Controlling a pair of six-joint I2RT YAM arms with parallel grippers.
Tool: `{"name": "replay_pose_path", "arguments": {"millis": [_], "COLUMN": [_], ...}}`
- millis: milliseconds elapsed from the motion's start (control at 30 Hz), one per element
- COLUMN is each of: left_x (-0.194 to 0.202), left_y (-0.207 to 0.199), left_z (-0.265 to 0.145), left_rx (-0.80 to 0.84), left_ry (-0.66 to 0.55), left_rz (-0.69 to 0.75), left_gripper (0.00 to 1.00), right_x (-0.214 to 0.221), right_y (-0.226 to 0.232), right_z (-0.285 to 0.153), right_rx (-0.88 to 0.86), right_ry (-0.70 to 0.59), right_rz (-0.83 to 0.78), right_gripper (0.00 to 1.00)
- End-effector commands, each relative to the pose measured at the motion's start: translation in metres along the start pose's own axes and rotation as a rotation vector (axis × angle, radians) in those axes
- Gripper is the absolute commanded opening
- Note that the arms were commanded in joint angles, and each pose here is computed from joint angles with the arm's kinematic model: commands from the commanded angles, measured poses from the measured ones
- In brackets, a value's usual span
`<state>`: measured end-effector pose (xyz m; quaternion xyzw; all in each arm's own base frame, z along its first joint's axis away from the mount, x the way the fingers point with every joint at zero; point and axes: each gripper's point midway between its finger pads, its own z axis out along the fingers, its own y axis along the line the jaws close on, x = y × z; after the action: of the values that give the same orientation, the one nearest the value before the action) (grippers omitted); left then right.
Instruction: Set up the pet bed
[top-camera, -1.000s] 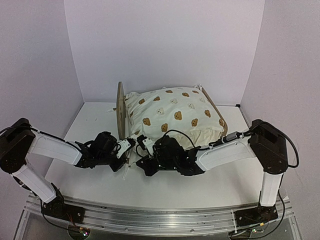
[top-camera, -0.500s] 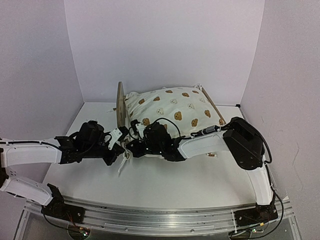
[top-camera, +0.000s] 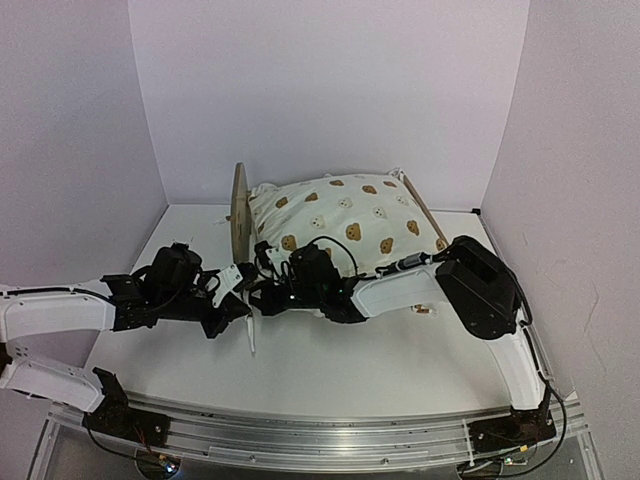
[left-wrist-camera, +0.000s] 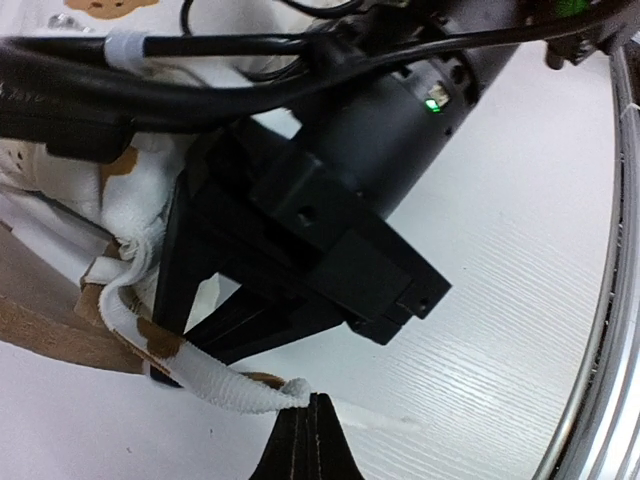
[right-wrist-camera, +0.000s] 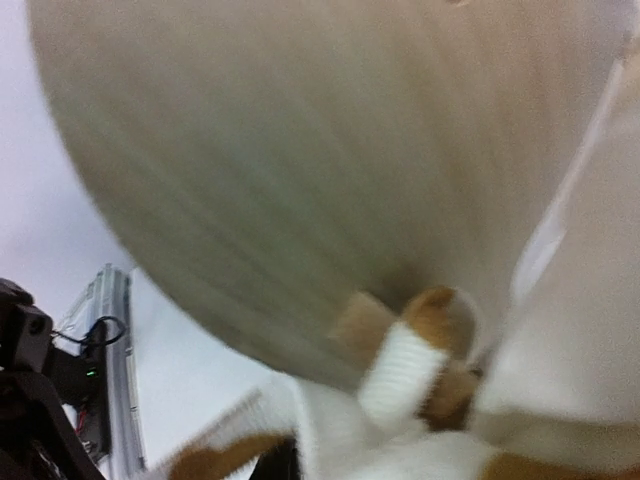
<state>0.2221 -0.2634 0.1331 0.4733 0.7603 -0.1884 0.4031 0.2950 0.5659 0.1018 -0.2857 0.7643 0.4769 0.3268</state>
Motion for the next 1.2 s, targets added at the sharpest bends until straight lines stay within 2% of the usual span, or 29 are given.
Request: {"name": "replay_pose_path", "arguments": {"millis": [0, 100, 233, 433, 500, 600, 767, 933, 1000, 1167], "left_x": [-0.002, 0.007, 0.020, 0.030, 0.036, 0.049, 0.063, 0.044, 0.040, 0.028], "left_y": [-0.017, -0.020, -0.025, -0.034, -0.035, -0.023, 0.035, 0.092, 0.097, 0.059], "left_z": [-0.007, -0.008, -0.015, -0.046, -0.058, -0.069, -0.060, -0.038, -0.025, -0.016], "left_rx": [0.090, 0.103, 0.139, 0.224, 0.251, 0.236, 0.047, -0.085, -0.033, 0.249], "left_ry": [-0.026, 0.003, 0.052, 0.066, 0.075, 0.106, 0.143, 0.117, 0.116, 0.041], "left_rz": [0.147, 0.209, 0.295, 0.469, 0.507, 0.556, 0.591, 0.369, 0.271, 0.202], "left_gripper": [0.01, 0.08, 0.27, 0.50, 0.54, 0.53, 0.45, 0.38, 0.37, 0.48], "right_x": [0.001, 0.003, 0.006, 0.007, 0.008, 0.009, 0.008, 0.007, 0.006, 0.004], "right_y": [0.037, 0.032, 0.018, 0.007, 0.006, 0.008, 0.007, 0.006, 0.006, 0.007], "right_z": [0.004, 0.007, 0.016, 0.024, 0.024, 0.025, 0.025, 0.028, 0.030, 0.030], "right_rx": [-0.213, -0.201, -0.160, -0.134, -0.134, -0.140, -0.141, -0.143, -0.143, -0.145], "right_ry": [-0.013, -0.018, -0.033, -0.046, -0.045, -0.041, -0.043, -0.049, -0.052, -0.057], "right_rz": [0.013, 0.019, 0.019, 0.027, 0.031, 0.033, 0.032, 0.022, 0.021, 0.017], "right_gripper": [0.00, 0.00, 0.00, 0.00, 0.00, 0.00, 0.00, 0.00, 0.00, 0.00]}}
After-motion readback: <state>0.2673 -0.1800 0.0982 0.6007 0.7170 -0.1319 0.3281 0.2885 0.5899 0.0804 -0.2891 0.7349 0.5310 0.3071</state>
